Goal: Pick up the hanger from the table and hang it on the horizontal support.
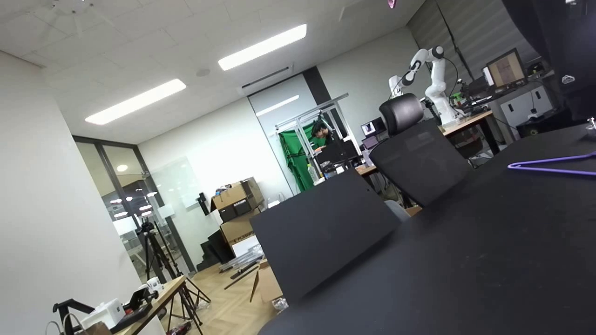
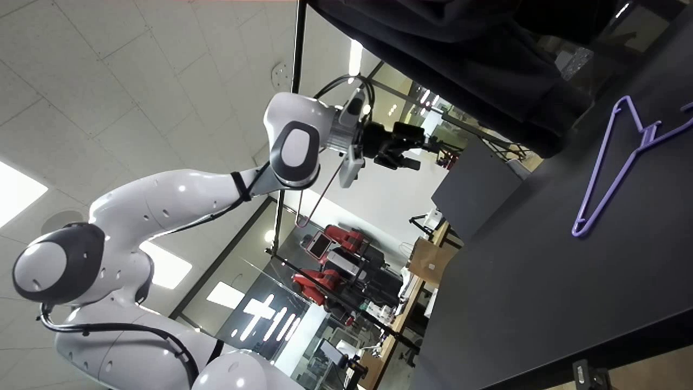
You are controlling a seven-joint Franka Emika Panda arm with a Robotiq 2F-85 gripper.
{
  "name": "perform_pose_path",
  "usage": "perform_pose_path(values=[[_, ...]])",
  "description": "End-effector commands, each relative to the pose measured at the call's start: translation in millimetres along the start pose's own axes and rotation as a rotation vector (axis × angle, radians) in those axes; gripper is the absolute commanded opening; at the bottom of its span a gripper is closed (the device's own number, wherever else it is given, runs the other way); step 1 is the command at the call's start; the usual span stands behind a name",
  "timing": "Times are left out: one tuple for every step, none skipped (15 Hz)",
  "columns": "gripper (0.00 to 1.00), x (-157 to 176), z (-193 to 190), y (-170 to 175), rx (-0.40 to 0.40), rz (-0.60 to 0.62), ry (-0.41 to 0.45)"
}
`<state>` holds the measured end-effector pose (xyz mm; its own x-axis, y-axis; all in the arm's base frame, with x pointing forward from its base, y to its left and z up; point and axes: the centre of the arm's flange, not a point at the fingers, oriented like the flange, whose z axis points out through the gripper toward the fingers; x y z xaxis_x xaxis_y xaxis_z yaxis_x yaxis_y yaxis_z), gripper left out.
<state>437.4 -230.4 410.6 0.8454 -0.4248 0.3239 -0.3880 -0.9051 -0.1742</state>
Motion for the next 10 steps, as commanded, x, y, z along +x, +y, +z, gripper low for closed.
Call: perform_pose_path(values=[[1.00,19.9,66.2,-1.6,-0.039,0.053,0.005],[1.00,23.7,83.9,-1.5,-0.055,0.063,0.003],[1.00,27.5,101.3,-0.7,-0.075,0.072,0.004],[1.00,30.7,118.3,-0.3,-0.092,0.077,-0.002],[1.00,33.5,136.1,0.4,-0.110,0.079,-0.001],[1.00,35.7,152.3,0.9,-0.126,0.079,-0.006],[1.00,36.9,170.2,1.1,-0.133,0.071,-0.012],[1.00,37.7,185.4,0.7,-0.140,0.065,-0.020],[1.00,37.2,202.0,-1.4,-0.145,0.057,-0.041],[1.00,37.0,217.3,-3.9,-0.152,0.050,-0.062]])
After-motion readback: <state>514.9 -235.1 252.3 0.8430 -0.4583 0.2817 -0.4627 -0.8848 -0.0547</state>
